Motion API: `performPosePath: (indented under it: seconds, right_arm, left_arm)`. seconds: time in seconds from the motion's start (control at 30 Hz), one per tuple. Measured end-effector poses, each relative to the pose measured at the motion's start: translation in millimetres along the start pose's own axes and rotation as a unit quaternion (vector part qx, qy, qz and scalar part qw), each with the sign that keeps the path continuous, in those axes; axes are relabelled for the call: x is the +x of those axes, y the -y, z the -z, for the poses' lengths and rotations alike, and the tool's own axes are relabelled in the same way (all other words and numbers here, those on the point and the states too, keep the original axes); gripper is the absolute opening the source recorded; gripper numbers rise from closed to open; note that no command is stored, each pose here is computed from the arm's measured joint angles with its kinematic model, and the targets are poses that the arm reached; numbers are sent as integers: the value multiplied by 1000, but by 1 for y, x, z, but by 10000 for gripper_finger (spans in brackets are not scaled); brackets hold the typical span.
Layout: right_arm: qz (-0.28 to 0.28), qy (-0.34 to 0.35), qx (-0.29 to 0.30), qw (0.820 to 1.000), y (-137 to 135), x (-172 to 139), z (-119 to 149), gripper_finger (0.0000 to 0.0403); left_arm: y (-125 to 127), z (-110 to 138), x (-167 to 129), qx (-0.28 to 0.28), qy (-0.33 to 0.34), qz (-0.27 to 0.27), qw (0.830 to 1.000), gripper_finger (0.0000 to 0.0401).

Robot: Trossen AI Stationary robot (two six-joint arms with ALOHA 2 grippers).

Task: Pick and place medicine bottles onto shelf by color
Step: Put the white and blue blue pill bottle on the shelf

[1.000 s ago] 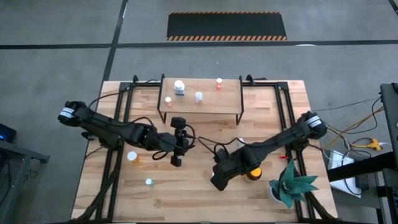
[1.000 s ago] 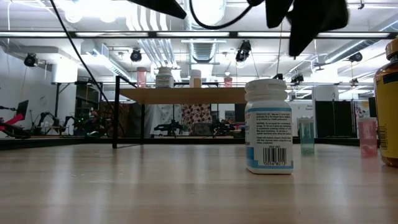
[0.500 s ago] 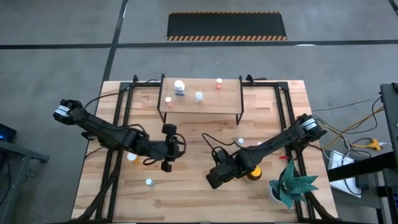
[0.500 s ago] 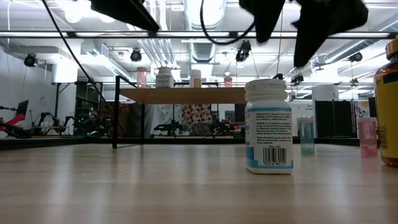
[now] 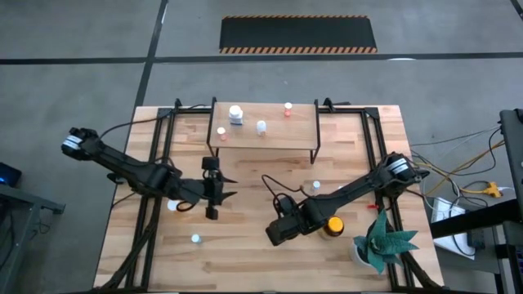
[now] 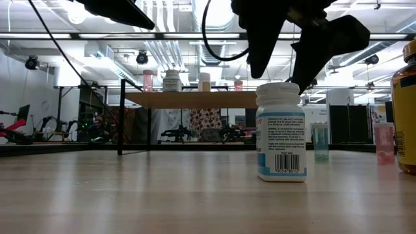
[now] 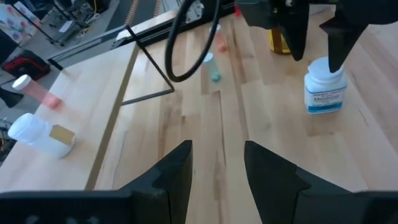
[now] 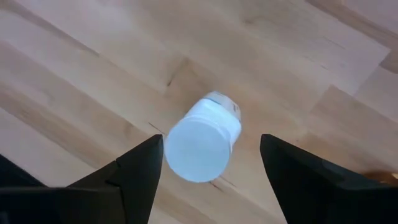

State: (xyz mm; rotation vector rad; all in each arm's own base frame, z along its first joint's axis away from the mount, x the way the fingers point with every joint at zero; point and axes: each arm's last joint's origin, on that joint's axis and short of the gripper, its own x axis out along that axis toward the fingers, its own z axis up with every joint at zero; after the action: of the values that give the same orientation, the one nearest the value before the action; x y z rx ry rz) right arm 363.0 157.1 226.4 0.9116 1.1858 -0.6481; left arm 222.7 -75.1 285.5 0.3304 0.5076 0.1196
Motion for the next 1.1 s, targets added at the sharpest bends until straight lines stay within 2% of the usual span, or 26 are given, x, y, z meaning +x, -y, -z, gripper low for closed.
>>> performPosePath:
  seconds: [0.67,0.97,1.1]
  right_arm:
    - [14,-4,-13,1000,-4,26,2,250]
    - [14,-16,-39,999,-5,29,3,183]
    - [3,-27,-79,997,-5,23,3,167]
  left_arm:
    - [-1,6,-2,-4,8,-1,1000,128]
    - [-1,5,-2,-7,13,-2,1000,128]
    - [-1,4,-2,-7,20,-2,1000,128]
